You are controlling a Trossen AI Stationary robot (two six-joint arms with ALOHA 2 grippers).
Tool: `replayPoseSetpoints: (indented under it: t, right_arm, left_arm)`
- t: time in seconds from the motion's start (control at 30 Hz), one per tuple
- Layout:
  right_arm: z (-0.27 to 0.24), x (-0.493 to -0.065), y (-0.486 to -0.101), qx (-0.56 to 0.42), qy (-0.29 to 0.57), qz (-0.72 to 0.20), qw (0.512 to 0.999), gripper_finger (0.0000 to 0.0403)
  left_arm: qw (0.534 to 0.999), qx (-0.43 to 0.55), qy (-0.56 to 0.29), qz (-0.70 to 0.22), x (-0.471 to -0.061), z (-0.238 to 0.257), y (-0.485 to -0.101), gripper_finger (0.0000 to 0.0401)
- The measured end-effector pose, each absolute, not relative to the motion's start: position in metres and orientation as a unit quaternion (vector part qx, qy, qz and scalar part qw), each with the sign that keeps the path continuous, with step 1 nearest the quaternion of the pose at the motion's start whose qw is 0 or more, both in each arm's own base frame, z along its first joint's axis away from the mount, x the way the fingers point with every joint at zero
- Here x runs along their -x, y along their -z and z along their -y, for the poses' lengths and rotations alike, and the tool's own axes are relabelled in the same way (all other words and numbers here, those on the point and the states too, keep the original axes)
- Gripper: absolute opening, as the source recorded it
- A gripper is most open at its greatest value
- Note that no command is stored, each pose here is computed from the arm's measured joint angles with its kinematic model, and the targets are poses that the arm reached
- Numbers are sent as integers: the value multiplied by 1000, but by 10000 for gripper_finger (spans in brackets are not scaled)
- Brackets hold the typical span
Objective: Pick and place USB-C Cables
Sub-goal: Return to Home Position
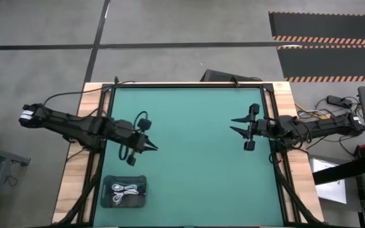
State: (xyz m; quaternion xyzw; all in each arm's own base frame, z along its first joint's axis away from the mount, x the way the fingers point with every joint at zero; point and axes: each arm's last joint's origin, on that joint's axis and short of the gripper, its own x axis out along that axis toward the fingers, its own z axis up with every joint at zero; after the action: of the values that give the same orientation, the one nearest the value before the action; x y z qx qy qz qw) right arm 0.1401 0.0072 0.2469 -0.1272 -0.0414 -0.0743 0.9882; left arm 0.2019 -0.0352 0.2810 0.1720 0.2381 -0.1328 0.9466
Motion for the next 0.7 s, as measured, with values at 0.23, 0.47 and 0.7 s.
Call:
replayPoseSetpoints:
  t: [0.23,0.47,0.7]
  right_arm:
    - [-4,-120,-251,122,100,56,986,117]
    - [-2,-106,-244,120,111,76,984,117]
    - [0,-96,-232,121,137,94,979,117]
  left_arm:
    - [963,-169,119,-172,-177,29,-268,5]
    - [975,-151,85,-140,-154,20,-253,5]
    - [980,-140,70,-120,-134,15,-240,5]
